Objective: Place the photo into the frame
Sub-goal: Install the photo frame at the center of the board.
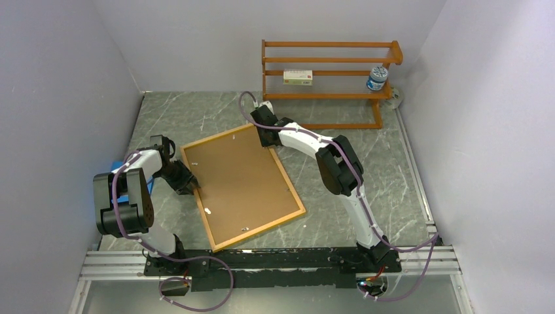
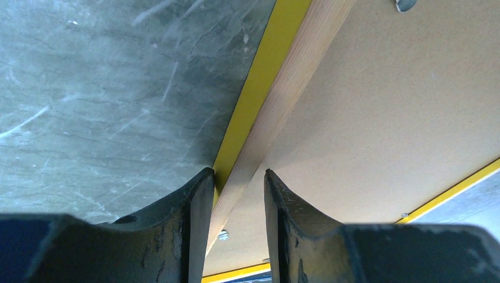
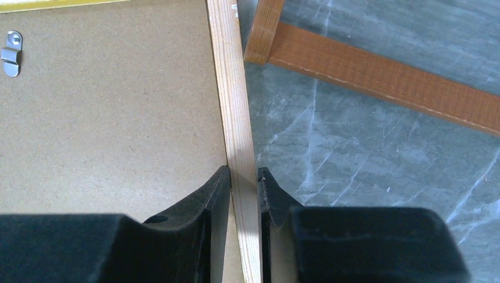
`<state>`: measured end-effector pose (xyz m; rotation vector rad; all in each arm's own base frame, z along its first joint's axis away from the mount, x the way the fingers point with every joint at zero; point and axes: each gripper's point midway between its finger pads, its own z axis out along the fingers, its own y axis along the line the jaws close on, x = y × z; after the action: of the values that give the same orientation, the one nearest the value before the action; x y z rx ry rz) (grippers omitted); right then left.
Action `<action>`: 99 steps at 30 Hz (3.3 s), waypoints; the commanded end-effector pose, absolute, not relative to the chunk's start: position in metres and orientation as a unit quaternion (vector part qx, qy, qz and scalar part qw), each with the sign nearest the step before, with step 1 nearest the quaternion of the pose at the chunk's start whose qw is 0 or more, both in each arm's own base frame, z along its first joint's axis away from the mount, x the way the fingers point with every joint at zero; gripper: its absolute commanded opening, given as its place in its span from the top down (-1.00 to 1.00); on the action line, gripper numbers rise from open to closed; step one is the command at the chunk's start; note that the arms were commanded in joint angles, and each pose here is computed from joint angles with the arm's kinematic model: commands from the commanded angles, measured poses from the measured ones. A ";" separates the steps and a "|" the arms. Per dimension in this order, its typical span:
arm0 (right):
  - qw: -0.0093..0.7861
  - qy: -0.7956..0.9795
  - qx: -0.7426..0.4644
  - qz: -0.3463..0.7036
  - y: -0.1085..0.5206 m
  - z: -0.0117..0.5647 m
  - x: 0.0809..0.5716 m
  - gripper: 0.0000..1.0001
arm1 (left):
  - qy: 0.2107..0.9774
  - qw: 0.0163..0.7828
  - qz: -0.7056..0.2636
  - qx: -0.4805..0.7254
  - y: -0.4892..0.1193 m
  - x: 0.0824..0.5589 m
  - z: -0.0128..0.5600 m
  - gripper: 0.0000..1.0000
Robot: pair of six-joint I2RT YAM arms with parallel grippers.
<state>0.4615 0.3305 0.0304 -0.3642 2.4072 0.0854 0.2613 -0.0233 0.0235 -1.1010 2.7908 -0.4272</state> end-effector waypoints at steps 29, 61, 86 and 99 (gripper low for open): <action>0.228 0.931 -0.079 0.275 0.381 0.101 0.379 0.06 | 0.913 0.129 -0.119 -0.368 -0.010 0.270 0.055 0.11; 0.056 0.838 -0.295 0.455 0.534 0.027 0.182 0.66 | 0.909 0.051 -0.154 -0.385 -0.036 0.223 0.021 0.60; 0.011 0.822 -0.340 0.456 0.530 -0.008 0.150 0.67 | 0.910 0.055 -0.153 -0.382 -0.036 0.225 0.022 0.69; 0.074 0.819 -0.346 0.452 0.539 0.027 0.170 0.48 | 0.910 0.061 -0.151 -0.381 -0.035 0.227 0.030 0.63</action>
<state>0.1713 0.5420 0.0360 -1.0094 2.4452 1.4975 0.2290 -0.0326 0.0256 -1.1459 2.7516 -0.4582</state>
